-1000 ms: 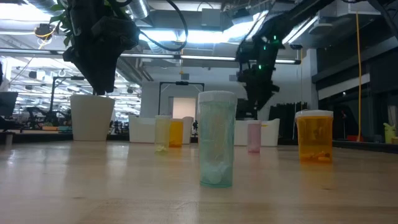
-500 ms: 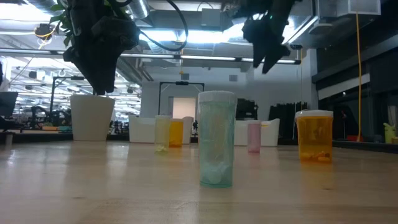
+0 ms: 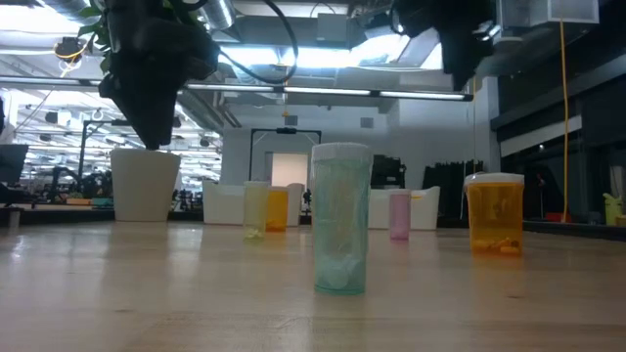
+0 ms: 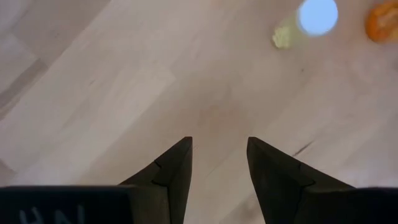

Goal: Pick and place medicine bottles into bin by pill shape (circle, oval)
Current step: Put the bottom right orange capsule bottle into the right white bin

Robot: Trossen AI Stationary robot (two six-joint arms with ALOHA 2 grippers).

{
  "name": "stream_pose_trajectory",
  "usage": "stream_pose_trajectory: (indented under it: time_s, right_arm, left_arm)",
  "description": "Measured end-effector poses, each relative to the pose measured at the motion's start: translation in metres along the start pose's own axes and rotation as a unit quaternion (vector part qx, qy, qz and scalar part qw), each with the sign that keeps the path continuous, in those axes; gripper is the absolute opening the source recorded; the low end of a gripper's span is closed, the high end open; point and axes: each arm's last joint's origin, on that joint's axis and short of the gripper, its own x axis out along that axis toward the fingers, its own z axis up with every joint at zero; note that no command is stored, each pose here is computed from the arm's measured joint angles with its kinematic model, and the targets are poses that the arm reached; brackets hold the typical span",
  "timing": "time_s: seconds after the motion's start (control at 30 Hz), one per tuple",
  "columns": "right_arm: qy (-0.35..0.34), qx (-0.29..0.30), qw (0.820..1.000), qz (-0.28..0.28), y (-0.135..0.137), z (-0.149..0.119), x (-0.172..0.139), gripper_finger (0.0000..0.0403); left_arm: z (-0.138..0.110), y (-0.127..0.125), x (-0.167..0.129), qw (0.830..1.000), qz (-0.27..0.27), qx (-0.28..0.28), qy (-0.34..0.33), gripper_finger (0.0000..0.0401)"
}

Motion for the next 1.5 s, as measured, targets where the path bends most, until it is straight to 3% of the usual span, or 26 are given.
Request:
stream_pose_trajectory:
  time_s: [0.23, 0.4, 0.57, 0.67, 1.2, 1.5]
  right_arm:
    - [0.028, 0.058, 0.998, -0.004, 0.039, -0.047, 0.033, 0.0248]
    - [0.05, 0.124, 0.99, 0.047, 0.068, -0.078, 0.055, 0.0248]
    - [0.039, 0.168, 0.981, 0.085, 0.091, -0.099, 0.058, 0.0248]
    - [0.02, 0.186, 0.979, 0.078, 0.096, -0.109, 0.058, 0.0248]
    - [-0.009, 0.21, 0.974, 0.082, 0.1, -0.112, 0.057, 0.025]
    - [-0.09, 0.213, 0.971, 0.059, 0.096, -0.104, 0.057, 0.0305]
  left_arm:
    - [0.0, 0.0, 0.0, 0.999, -0.003, 0.04, 0.004, 0.0147]
    - [0.0, 0.0, 0.0, 0.998, -0.003, 0.065, 0.004, 0.0147]
    - [0.0, 0.0, 0.0, 0.996, -0.004, 0.088, 0.004, 0.0147]
    - [0.0, 0.0, 0.0, 0.996, -0.003, 0.093, 0.002, 0.0147]
    - [0.0, 0.0, 0.0, 0.996, -0.002, 0.093, 0.0, 0.0147]
    - [0.0, 0.0, 0.0, 0.996, -0.002, 0.093, 0.0, 0.0147]
